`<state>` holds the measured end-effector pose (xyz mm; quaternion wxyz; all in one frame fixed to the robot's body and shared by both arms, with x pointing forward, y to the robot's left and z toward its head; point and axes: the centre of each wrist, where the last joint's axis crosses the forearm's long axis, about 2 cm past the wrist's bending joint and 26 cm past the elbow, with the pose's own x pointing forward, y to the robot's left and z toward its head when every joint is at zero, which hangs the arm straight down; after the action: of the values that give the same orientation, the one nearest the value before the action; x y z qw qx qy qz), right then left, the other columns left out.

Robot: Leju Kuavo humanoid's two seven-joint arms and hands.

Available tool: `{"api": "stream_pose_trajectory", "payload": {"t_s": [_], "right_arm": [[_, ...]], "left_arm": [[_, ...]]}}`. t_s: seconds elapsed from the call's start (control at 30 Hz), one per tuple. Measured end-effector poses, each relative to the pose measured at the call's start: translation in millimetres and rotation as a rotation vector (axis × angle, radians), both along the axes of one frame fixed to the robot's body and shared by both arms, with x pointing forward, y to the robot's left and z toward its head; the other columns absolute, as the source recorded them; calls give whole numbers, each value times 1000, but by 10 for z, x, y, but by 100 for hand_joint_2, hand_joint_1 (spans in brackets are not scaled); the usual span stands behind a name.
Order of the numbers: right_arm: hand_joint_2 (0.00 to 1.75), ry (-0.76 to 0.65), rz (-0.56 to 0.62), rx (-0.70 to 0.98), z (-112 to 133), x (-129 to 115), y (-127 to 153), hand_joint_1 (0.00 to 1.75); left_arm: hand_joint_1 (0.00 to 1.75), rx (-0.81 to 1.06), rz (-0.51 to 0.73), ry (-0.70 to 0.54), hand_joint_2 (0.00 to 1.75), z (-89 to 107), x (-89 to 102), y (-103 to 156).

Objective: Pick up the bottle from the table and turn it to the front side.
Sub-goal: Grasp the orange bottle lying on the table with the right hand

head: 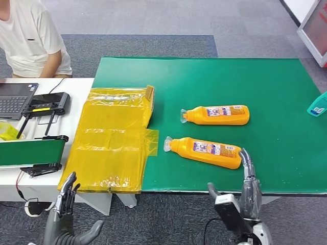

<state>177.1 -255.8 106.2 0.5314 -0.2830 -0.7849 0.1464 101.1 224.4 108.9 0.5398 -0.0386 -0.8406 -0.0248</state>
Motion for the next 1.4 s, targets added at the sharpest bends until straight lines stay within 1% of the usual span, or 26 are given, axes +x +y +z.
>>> {"api": "stream_pose_trajectory", "payload": {"t_s": [0.3, 0.47, 0.7, 0.8, 0.93, 1.0, 1.1, 1.17, 1.4], "right_arm": [[175, 210, 27, -325, -112, 313, -287, 0], [175, 243, 56, -410, -127, 546, -382, 0], [175, 257, 103, -464, -91, 805, -481, 0], [175, 259, 119, -483, -50, 921, -494, 0], [175, 280, 147, -492, -27, 1045, -474, 0], [175, 320, 181, -477, -40, 1098, -463, 0], [175, 416, 270, -420, -103, 1176, -475, 0], [175, 451, 311, -395, -131, 1246, -505, 0], [175, 509, 372, -387, -139, 1467, -563, 0]], "left_arm": [[0, -25, -24, -36, 175, 23, 78, 17], [0, -28, -41, -49, 175, 51, 150, -42], [0, -33, -96, -104, 175, 107, 188, -186], [0, -59, -143, -123, 175, 136, 199, -269], [0, -111, -212, -120, 175, 140, 203, -352], [0, -124, -242, -116, 175, 128, 198, -375], [0, -139, -288, -112, 175, 100, 194, -390], [0, -145, -315, -109, 175, 70, 197, -392], [0, -143, -374, -95, 175, -31, 207, -415]]}}
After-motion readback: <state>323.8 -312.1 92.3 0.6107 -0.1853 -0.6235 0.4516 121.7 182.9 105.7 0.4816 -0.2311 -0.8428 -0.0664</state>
